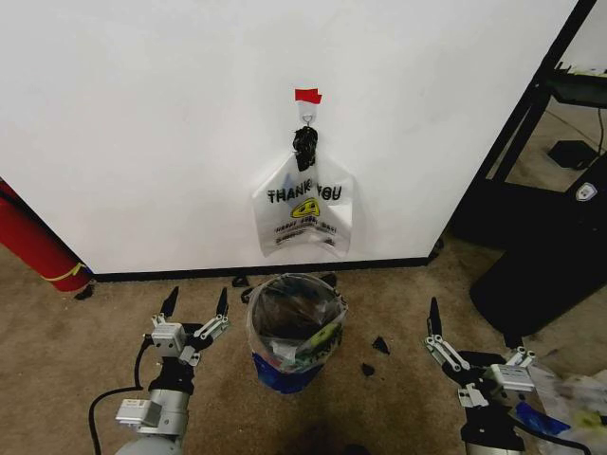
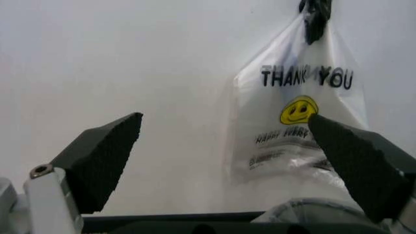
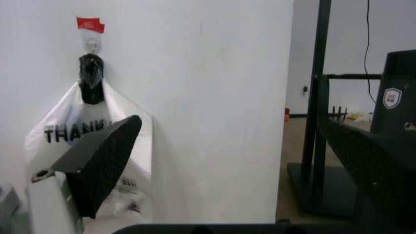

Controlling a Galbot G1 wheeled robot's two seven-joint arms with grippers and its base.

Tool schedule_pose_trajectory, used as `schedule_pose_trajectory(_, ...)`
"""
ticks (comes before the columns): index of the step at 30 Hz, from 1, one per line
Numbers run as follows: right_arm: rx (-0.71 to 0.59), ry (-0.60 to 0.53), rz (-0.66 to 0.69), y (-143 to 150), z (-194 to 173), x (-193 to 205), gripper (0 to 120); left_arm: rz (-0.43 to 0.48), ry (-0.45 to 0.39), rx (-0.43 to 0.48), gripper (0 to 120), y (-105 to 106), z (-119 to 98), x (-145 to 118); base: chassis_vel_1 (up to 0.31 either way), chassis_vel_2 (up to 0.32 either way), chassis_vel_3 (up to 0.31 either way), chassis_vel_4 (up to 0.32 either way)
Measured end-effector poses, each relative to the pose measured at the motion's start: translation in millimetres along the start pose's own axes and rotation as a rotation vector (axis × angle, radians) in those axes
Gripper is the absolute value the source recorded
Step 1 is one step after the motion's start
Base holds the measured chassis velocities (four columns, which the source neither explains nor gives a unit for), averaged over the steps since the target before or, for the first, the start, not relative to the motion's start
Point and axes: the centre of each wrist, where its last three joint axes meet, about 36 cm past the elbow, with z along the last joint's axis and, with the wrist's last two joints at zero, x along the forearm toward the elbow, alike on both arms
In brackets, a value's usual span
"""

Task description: Pick up the garbage bag from the wall and place it over the trash bin.

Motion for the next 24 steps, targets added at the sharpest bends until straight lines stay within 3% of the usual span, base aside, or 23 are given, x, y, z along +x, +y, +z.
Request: schedule_pose_trajectory(24,0.001,0.025,-0.009,5.6,2.7,-5.3,100,-0.006,0.008,0.002,100,-10.5,4.3,0.4,0.000,0.000,0.000,0.000)
